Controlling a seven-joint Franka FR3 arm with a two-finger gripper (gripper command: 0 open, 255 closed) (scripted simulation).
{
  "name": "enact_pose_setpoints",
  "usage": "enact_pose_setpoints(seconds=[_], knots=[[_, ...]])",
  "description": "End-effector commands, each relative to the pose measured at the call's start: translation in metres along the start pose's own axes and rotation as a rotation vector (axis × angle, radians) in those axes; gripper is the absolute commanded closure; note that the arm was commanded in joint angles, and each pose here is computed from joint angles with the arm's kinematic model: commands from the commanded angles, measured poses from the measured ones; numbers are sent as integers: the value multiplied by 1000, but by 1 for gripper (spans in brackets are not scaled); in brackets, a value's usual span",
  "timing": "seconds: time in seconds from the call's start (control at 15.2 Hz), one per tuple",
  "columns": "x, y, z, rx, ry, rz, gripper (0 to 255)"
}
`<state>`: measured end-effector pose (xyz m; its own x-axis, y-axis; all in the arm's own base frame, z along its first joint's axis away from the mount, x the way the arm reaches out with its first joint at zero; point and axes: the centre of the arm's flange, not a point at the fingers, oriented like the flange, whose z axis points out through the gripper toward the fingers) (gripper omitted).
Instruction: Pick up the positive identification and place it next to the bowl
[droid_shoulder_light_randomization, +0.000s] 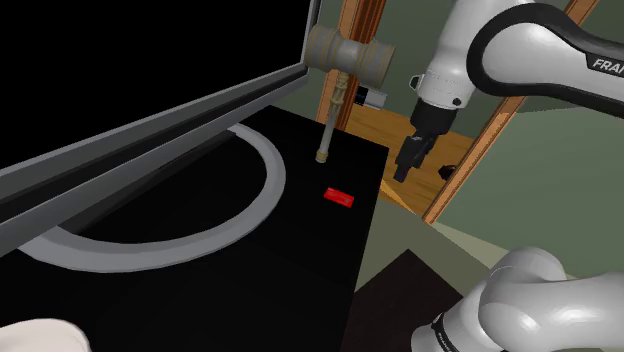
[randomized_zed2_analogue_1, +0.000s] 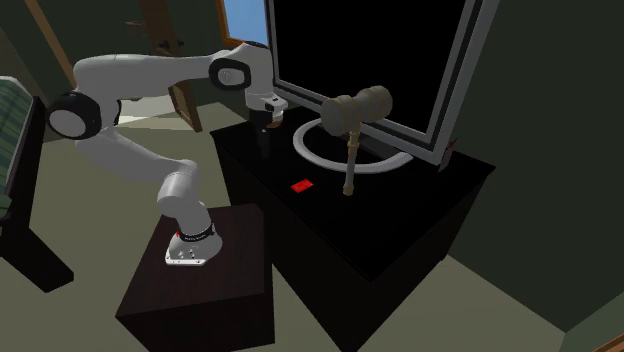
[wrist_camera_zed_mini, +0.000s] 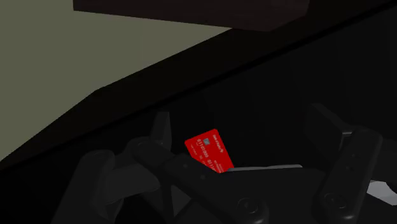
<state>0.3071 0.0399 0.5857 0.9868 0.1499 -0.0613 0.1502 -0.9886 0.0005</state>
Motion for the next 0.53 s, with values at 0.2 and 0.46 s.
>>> enact_pose_setpoints(seconds=[0.2,0.46], knots=[[4,10,34,18,118,-70,0],[16,21,77,41,274,-163,0]])
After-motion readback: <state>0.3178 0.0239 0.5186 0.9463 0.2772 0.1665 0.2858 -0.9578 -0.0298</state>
